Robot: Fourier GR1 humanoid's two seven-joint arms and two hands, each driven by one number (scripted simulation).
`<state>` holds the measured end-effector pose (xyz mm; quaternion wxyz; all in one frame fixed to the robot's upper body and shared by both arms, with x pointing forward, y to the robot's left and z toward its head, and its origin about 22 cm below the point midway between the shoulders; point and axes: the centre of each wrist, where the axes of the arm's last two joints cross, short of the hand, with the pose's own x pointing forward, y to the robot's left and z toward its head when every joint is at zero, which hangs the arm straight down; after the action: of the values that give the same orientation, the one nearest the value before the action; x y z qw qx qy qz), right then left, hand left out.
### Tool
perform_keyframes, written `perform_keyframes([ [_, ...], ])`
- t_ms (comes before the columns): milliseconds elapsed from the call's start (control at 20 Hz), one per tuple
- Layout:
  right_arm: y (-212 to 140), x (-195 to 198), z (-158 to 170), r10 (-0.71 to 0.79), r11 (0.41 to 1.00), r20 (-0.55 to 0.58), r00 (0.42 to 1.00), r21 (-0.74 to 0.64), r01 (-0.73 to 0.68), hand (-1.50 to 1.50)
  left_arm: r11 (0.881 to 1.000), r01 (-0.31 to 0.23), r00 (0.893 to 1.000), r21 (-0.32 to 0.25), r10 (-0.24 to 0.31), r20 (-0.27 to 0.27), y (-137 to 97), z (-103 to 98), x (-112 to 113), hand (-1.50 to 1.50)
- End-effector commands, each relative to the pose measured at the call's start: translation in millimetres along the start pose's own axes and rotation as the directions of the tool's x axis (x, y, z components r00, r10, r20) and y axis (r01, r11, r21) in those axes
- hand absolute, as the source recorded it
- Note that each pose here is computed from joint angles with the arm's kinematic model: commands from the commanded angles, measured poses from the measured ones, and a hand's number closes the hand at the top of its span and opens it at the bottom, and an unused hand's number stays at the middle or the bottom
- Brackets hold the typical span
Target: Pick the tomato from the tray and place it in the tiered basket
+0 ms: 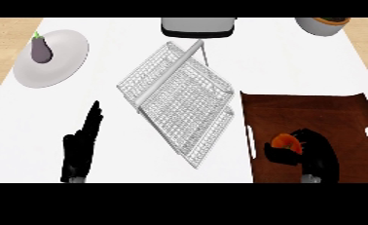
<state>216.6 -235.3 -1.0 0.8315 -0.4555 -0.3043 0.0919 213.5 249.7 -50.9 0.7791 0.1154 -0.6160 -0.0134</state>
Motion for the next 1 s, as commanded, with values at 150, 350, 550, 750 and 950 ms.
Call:
perform_keyframes([
  [150, 53.8, 8.2, 124.7, 0.248, 0.962, 0.357, 0.901, 0.021, -0.274, 1.50, 1.000, 0.017, 0.999, 0.021, -0.016, -0.046, 9.5, 0.9, -9.0, 0.00],
  [350, 8.4, 26.4, 187.0, 0.027, 1.000, 0.393, 0.919, -0.011, -0.025, 1.50, 1.000, 0.001, 0.999, 0.028, 0.000, -0.049, 2.0, 2.7, -11.0, 0.00],
  [550, -38.5, 26.1, 217.7, -0.122, 0.986, 0.458, 0.881, -0.043, 0.159, 1.50, 0.999, -0.002, 0.999, 0.042, 0.004, -0.051, 5.7, 6.2, -7.3, 0.00],
  [750, -51.9, 25.4, 232.6, -0.039, 0.961, 0.555, 0.831, -0.207, 0.183, 1.50, 0.999, -0.017, 0.999, 0.040, 0.019, -0.048, 6.1, 7.4, -6.7, 0.00],
  [950, -65.5, 26.6, 238.8, 0.057, 0.941, 0.592, 0.804, -0.300, 0.155, 1.50, 0.999, 0.007, 0.999, 0.041, -0.005, -0.054, 2.3, 7.0, -6.9, 0.00],
])
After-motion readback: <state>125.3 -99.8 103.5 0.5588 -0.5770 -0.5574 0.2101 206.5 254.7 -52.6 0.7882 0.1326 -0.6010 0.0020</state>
